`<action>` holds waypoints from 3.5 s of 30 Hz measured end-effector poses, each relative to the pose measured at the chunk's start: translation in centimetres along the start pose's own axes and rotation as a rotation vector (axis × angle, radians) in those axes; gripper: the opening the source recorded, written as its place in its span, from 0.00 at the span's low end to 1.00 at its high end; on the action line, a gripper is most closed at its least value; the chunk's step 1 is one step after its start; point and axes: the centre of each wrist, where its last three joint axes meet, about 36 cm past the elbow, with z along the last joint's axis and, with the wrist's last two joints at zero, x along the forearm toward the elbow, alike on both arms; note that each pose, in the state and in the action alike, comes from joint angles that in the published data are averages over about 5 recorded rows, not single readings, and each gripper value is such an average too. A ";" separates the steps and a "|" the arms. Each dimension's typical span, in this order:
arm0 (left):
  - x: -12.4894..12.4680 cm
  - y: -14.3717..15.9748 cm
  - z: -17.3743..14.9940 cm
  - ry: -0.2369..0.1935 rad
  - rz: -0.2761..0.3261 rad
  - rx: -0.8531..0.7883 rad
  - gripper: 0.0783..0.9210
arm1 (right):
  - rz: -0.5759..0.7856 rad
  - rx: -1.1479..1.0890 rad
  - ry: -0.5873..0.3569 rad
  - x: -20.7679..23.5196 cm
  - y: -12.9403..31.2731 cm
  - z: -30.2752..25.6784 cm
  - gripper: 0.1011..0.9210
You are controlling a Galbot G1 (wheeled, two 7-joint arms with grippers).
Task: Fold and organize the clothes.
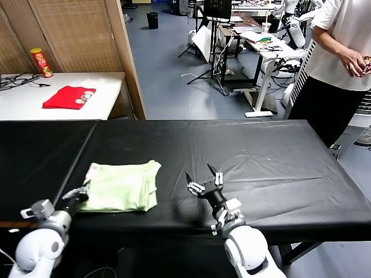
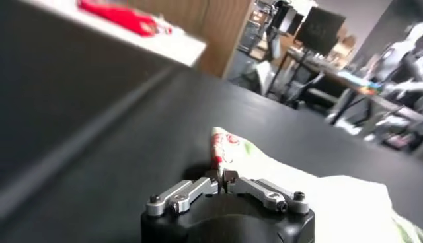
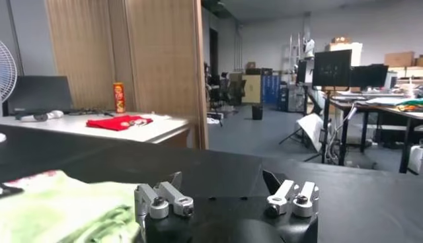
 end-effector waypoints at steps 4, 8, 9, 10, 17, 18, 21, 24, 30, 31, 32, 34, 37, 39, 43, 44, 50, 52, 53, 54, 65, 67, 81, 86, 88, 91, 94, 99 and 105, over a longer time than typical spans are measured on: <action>0.2 1.9 -2.0 -0.041 -0.064 -0.140 0.09 | -0.002 0.000 0.002 -0.1 0.1 0.1 0.85; 0.4 4.1 -4.4 -0.082 -0.130 -0.279 0.09 | -0.002 0.001 0.001 -0.2 0.1 0.1 0.85; 0.5 4.5 -5.0 -0.093 -0.145 -0.316 0.09 | -0.001 0.001 0.001 -0.2 0.1 0.1 0.85; 0.6 4.9 -5.7 -0.105 -0.159 -0.352 0.09 | -0.001 0.001 0.001 -0.2 0.1 0.1 0.85; 1.7 5.3 -9.3 -0.178 -0.222 -0.557 0.09 | -0.001 -0.003 0.007 -0.2 0.2 0.4 0.85; 1.8 5.0 -9.5 -0.187 -0.223 -0.572 0.09 | -0.002 -0.003 0.009 -0.2 0.2 0.5 0.85; 2.1 3.3 -9.4 -0.202 -0.211 -0.589 0.09 | -0.001 -0.004 0.014 -0.3 0.3 0.7 0.85; 2.3 1.0 -8.6 -0.192 -0.172 -0.550 0.09 | 0.002 -0.004 0.015 -0.3 0.4 0.8 0.85; 3.4 -4.6 -7.3 -0.154 -0.052 -0.371 0.09 | 0.019 0.001 0.019 0.3 0.1 0.8 0.85; 3.5 -5.5 -7.1 -0.146 -0.029 -0.341 0.09 | 0.022 0.002 0.019 0.4 0.0 0.8 0.85; 3.7 -6.3 -6.9 -0.136 -0.009 -0.312 0.09 | 0.025 0.003 0.021 0.5 -0.1 0.8 0.85; 4.0 -7.8 -6.6 -0.116 0.028 -0.256 0.09 | 0.031 0.005 0.023 0.7 -0.3 0.8 0.85; 4.4 -9.9 -6.0 -0.098 0.071 -0.205 0.09 | 0.041 0.006 0.023 1.0 -0.5 0.8 0.85; 4.5 -11.2 -5.2 -0.097 0.095 -0.196 0.09 | 0.045 0.004 0.022 1.2 -0.6 0.7 0.85; 4.3 -14.0 -2.8 -0.106 0.155 -0.200 0.11 | 0.044 -0.011 0.026 1.5 -0.7 0.7 0.85; 4.3 -14.7 -2.1 -0.105 0.172 -0.203 0.13 | 0.041 -0.020 0.030 1.5 -0.8 0.7 0.85; 4.7 -17.6 1.1 -0.115 0.279 -0.257 0.48 | 0.009 -0.092 0.067 1.2 -0.6 0.5 0.85; 5.0 -17.8 1.5 -0.133 0.309 -0.269 0.62 | 0.001 -0.125 0.086 0.9 -0.4 0.5 0.85; 5.1 -17.9 1.6 -0.141 0.321 -0.272 0.68 | -0.004 -0.146 0.097 0.8 -0.3 0.4 0.85; 5.3 -17.9 1.7 -0.148 0.330 -0.273 0.73 | -0.009 -0.171 0.111 0.5 -0.1 0.4 0.85; 5.7 -16.1 1.9 -0.184 0.278 -0.274 0.85 | -0.116 -0.454 0.256 -5.4 4.0 1.0 0.85; 5.8 -15.4 2.0 -0.185 0.257 -0.275 0.85 | -0.142 -0.488 0.275 -6.7 4.8 1.2 0.85; 7.1 -12.7 2.7 -0.183 0.149 -0.279 0.85 | -0.189 -0.548 0.325 -11.2 6.8 1.6 0.44; 7.3 -12.6 2.9 -0.183 0.137 -0.276 0.85 | -0.178 -0.521 0.316 -12.0 6.1 1.9 0.13; 7.3 -12.6 3.0 -0.183 0.133 -0.274 0.85 | -0.174 -0.501 0.307 -12.2 5.6 2.0 0.06; 7.3 -12.4 3.2 -0.184 0.126 -0.273 0.85 | -0.168 -0.452 0.279 -12.4 4.5 2.0 0.02; 7.2 -12.2 3.5 -0.179 0.121 -0.273 0.85 | -0.150 -0.343 0.227 -12.4 2.2 2.0 0.02; 7.1 -11.9 4.0 -0.164 0.130 -0.265 0.85 | -0.129 -0.097 0.163 -12.1 -3.6 2.2 0.02; 7.0 -11.2 4.7 -0.184 0.144 -0.230 0.85 | -0.100 0.128 0.143 -9.3 -9.0 2.0 0.26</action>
